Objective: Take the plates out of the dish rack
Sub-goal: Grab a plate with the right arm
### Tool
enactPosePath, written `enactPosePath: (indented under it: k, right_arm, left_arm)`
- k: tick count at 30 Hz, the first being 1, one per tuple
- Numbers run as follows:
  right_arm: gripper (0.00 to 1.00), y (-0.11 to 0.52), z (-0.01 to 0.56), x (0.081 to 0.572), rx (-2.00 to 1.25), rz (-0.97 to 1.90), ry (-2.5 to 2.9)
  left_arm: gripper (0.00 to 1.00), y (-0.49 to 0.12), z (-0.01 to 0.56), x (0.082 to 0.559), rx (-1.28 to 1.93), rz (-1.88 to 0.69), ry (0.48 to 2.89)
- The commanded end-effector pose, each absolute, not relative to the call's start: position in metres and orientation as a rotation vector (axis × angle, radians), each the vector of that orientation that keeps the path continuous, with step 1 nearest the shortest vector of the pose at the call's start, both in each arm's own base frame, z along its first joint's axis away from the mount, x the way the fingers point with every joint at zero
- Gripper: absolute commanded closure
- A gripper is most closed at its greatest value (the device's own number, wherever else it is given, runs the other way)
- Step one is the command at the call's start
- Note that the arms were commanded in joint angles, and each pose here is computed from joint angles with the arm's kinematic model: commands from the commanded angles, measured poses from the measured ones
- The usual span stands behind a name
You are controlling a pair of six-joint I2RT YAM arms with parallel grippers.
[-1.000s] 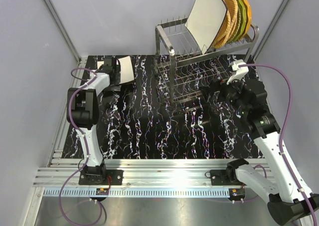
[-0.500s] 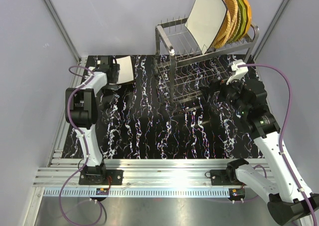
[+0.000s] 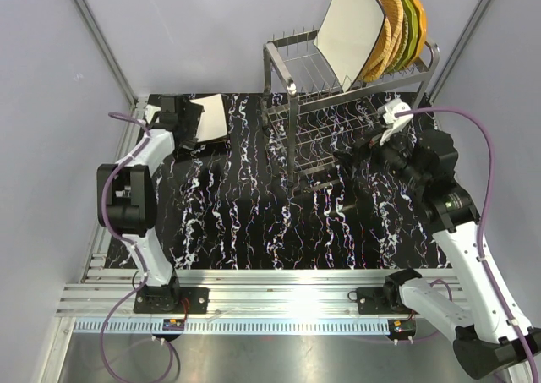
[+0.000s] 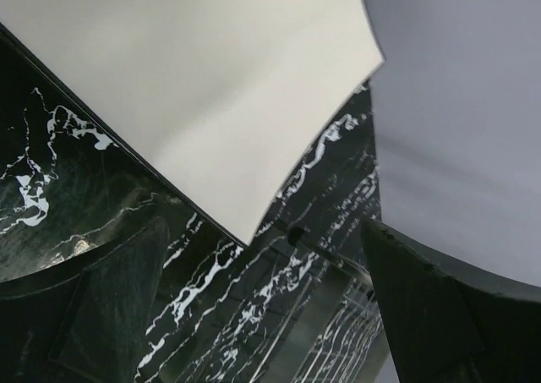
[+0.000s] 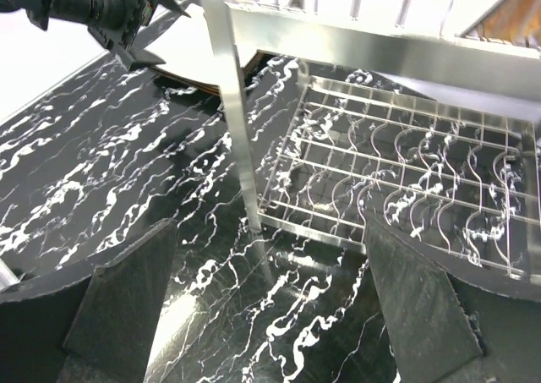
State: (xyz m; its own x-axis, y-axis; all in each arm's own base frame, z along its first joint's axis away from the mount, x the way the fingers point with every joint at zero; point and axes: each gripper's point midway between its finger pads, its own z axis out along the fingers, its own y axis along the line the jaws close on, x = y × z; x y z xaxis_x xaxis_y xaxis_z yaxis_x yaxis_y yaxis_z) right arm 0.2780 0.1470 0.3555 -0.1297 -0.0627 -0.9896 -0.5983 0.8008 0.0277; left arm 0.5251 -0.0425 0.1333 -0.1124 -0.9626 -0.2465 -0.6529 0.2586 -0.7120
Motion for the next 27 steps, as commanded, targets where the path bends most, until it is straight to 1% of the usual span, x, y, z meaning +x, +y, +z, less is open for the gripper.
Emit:
enactPosePath:
  k: [1,3,4,6,7,11,13,14,16,18,19,20,21,22,24,25,26,27]
  right_arm:
    - [0.0,0.154,0.395,0.273,-0.614,0.508,1.547]
    - [0.0,0.156,0.398,0.275,-0.618,0.516,1.555]
    - [0.0,0.156,0.408,0.274,-0.617,0.518,1.536]
    - [0.0,0.158,0.412,0.277,-0.609,0.529,1.546]
    - [0.0,0.157,0.423,0.276,-0.598,0.527,1.53]
    - [0.0,0.158,0.436,0.284,-0.56,0.541,1.556]
    - [0.0,0.155,0.449,0.288,-0.509,0.542,1.552]
    - [0.0,0.156,0.447,0.292,-0.498,0.548,1.575]
    - [0.0,0.156,0.463,0.293,-0.477,0.554,1.561]
    - [0.0,0.158,0.466,0.299,-0.445,0.57,1.582]
    - [0.0,0.157,0.477,0.3,-0.435,0.567,1.561]
    - [0.0,0.158,0.475,0.306,-0.435,0.568,1.578]
    - [0.0,0.159,0.478,0.309,-0.431,0.569,1.58]
    - [0.0,0.157,0.492,0.309,-0.419,0.558,1.558]
    - [0.0,0.158,0.49,0.32,-0.401,0.554,1.594]
    - [0.0,0.155,0.503,0.322,-0.382,0.54,1.574]
    - [0.0,0.156,0.499,0.329,-0.373,0.535,1.6]
    - [0.0,0.155,0.51,0.329,-0.362,0.536,1.581]
  left_arm:
    - [0.01,-0.044,0.181,0.517,-1.29,-0.642,1.806]
    - [0.01,-0.046,0.197,0.509,-1.234,-0.663,1.791]
    - [0.01,-0.048,0.194,0.503,-1.201,-0.657,1.814]
    - [0.01,-0.048,0.201,0.495,-1.15,-0.658,1.816]
    - [0.01,-0.048,0.207,0.484,-1.098,-0.643,1.824]
    - [0.01,-0.046,0.219,0.453,-0.946,-0.559,1.852]
    - [0.01,-0.043,0.211,0.437,-0.859,-0.504,1.889]
    - [0.01,-0.043,0.226,0.427,-0.815,-0.506,1.863]
    - [0.01,-0.046,0.224,0.41,-0.716,-0.493,1.886]
    - [0.01,-0.049,0.242,0.393,-0.636,-0.509,1.848]
    - [0.01,-0.051,0.234,0.385,-0.592,-0.511,1.871]
    - [0.01,-0.051,0.234,0.379,-0.568,-0.506,1.869]
    - [0.01,-0.053,0.247,0.369,-0.527,-0.516,1.837]
    - [0.01,-0.056,0.237,0.359,-0.478,-0.511,1.863]
    - [0.01,-0.057,0.248,0.344,-0.425,-0.516,1.826]
    - [0.01,-0.058,0.244,0.335,-0.386,-0.507,1.839]
    - [0.01,-0.059,0.246,0.329,-0.361,-0.508,1.831]
    - [0.01,-0.06,0.258,0.319,-0.326,-0.52,1.795]
